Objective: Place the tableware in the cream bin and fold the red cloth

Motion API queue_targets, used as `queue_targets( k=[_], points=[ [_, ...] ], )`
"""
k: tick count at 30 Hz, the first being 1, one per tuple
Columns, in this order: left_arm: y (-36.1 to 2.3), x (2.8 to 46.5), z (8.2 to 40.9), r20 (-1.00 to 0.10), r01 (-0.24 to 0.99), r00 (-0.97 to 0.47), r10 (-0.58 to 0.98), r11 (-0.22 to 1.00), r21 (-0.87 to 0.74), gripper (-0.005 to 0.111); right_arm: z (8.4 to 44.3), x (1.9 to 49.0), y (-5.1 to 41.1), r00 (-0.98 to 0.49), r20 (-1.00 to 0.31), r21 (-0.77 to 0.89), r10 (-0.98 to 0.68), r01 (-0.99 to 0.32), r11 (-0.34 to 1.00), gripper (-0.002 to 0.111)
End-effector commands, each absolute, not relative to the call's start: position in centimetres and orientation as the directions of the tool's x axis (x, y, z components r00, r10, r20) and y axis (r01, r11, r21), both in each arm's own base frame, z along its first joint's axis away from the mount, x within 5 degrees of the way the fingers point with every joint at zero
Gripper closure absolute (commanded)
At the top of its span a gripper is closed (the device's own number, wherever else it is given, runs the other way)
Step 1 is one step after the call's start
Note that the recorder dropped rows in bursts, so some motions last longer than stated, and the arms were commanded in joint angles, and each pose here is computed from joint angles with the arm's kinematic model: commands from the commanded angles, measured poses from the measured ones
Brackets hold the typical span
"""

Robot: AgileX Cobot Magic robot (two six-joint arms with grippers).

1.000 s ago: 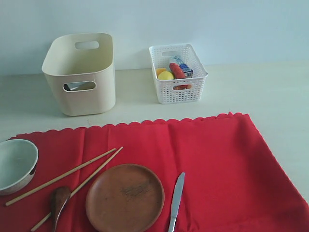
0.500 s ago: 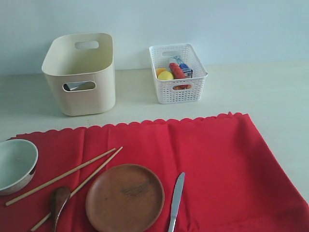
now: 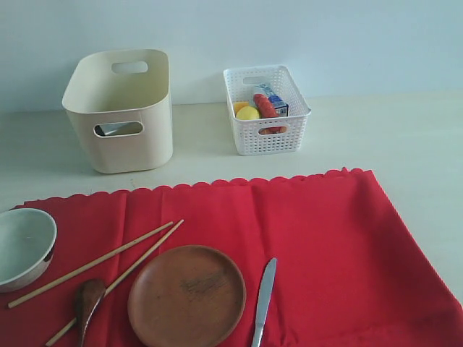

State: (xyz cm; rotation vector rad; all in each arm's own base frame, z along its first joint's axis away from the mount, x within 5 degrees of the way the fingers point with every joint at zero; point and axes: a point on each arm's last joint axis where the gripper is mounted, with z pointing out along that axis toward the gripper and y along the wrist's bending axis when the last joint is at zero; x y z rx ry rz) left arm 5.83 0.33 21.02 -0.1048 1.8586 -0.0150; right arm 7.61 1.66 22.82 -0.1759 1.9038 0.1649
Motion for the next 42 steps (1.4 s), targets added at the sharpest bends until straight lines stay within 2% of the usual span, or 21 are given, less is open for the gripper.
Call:
queue_targets(
  k=[1,8,13,37,42],
  points=[
    [0.3,6.8,25.4,-0.967,-0.057,-0.244,-0.075,0.996,-0.062,0.107,22.9,7.6,1.6,-0.322,-0.946,0.03,-0.036,-0.198,0.98,0.108],
    [-0.3,9.8,31.3,-0.967,0.009,-0.246,-0.058,0.998,-0.062,0.107,22.9,7.6,1.6,-0.322,-0.946,0.03,-0.036,-0.198,0.98,0.108],
    [-0.7,11.9,33.4,-0.964,0.034,-0.262,-0.051,0.998,-0.062,0.107,22.9,7.6,1.6,-0.322,-0.946,0.03,-0.036,-0.198,0.98,0.108],
    [-0.7,12.3,33.6,-0.965,0.035,-0.258,-0.051,0.997,-0.062,0.107,22.9,7.6,1.6,-0.322,-0.946,0.03,-0.036,-0.198,0.98,0.108],
    [-0.7,12.6,32.7,-0.951,0.029,-0.304,-0.055,0.997,-0.067,0.107,22.9,7.6,1.6,-0.321,-0.946,0.028,-0.038,-0.198,0.98,0.108]
  ],
)
